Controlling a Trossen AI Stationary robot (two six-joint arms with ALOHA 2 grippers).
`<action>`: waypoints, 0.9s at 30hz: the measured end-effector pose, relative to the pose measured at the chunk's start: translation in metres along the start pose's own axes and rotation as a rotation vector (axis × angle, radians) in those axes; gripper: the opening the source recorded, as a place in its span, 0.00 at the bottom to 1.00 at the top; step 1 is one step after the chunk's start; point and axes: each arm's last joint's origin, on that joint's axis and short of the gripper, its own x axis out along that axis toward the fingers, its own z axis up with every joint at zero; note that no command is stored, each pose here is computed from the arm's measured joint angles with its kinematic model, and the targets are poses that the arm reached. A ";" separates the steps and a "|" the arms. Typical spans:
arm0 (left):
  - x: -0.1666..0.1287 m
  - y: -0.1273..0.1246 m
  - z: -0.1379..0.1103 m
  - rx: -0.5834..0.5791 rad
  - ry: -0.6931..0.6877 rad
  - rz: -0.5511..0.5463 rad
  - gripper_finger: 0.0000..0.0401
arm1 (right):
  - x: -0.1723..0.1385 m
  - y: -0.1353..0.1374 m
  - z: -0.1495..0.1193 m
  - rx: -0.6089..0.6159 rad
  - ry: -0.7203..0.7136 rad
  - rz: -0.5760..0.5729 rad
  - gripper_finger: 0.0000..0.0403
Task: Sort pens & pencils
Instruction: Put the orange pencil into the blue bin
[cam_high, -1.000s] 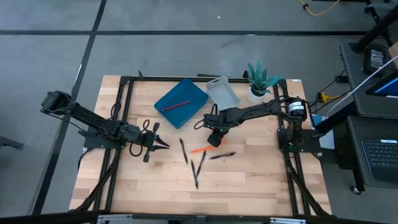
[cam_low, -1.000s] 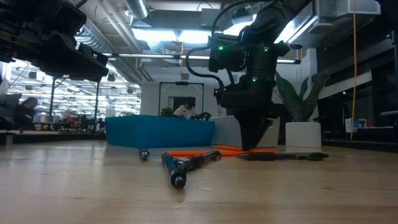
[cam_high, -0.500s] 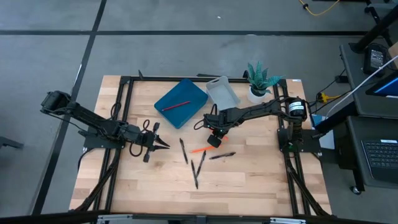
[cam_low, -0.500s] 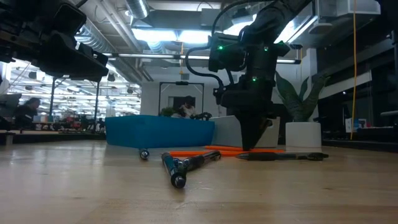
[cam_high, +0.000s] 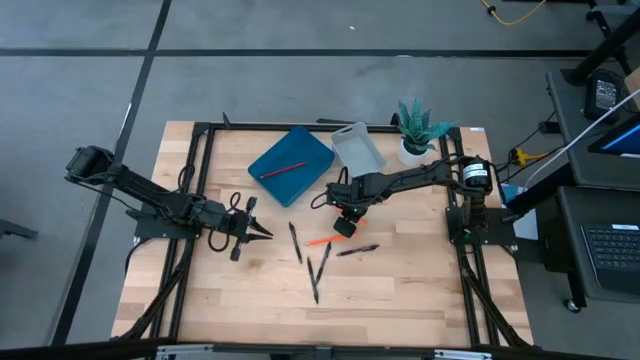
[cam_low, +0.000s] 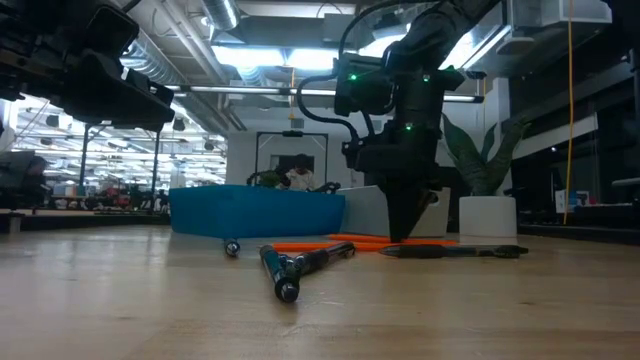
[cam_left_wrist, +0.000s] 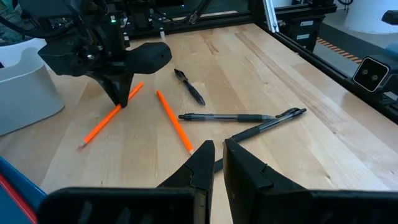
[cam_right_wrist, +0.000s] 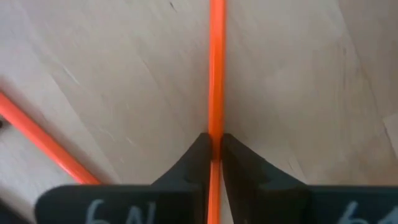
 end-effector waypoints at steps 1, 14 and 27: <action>0.000 0.000 0.000 0.000 0.000 0.000 0.07 | -0.002 0.001 0.002 -0.005 0.001 0.000 0.09; 0.000 0.000 0.000 0.000 0.000 0.000 0.07 | -0.034 0.012 0.024 -0.079 -0.010 0.024 0.09; 0.000 0.000 0.000 0.001 -0.001 0.014 0.07 | -0.080 0.020 0.043 -0.133 -0.031 0.025 0.09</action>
